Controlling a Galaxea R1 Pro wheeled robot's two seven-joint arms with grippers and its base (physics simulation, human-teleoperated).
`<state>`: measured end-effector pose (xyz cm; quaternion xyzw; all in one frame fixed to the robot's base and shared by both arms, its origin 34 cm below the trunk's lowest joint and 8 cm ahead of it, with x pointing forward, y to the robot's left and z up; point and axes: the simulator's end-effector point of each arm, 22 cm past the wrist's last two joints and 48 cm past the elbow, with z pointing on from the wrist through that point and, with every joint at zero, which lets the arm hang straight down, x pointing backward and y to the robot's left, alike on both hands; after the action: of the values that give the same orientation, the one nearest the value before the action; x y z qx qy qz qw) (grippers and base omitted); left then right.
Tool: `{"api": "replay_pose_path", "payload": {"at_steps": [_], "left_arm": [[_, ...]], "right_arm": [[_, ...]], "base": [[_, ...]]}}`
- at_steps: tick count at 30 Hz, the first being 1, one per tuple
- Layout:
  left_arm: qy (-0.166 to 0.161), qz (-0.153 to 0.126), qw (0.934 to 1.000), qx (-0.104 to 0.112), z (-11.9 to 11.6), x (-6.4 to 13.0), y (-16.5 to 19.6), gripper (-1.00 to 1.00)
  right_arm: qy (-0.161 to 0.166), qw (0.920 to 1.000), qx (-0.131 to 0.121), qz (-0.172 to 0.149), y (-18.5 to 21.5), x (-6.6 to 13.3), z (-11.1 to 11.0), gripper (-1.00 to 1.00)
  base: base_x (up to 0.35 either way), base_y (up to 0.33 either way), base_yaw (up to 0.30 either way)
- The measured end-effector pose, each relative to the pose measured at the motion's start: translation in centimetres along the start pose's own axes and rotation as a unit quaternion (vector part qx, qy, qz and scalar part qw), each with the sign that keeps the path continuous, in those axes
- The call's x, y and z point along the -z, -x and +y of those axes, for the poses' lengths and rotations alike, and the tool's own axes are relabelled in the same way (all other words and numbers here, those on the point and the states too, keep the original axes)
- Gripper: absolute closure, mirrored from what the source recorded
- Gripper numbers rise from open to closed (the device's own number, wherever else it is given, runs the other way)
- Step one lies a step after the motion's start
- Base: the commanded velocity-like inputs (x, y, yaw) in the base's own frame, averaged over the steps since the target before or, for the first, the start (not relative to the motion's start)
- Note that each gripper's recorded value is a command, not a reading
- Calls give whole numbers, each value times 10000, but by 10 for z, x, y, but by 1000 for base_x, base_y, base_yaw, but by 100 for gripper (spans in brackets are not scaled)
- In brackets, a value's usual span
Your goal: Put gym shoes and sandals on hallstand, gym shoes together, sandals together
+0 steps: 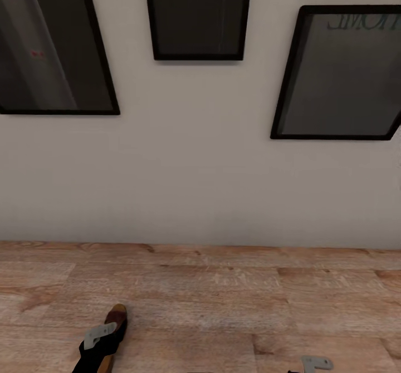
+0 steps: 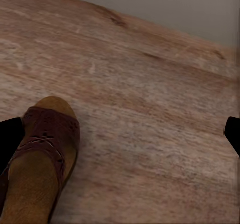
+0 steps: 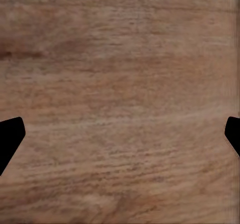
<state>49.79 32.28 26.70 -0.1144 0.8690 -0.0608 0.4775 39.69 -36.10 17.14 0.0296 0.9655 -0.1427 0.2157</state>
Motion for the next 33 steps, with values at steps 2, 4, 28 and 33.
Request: {"api": "replay_pose_path", "payload": {"at_steps": [2,4,28,33], "left_arm": [[2,-2,10000,2,0,0,0,-100],[1,-3,10000,2,0,0,0,-100],[31,-33,10000,-32,6,0,3,-100],[102,-53,9998,-136,22,1,10,-100]], "right_arm": [[6,10000,1,5,-1,0,1,-100],[9,10000,2,9,-1,0,1,-100],[134,9999,22,35,-6,1,7,-100],[147,9999,21,39,-7,1,8,-100]], "base": [[20,-89,0],[14,-64,0],[3,-14,0],[0,0,0]]}}
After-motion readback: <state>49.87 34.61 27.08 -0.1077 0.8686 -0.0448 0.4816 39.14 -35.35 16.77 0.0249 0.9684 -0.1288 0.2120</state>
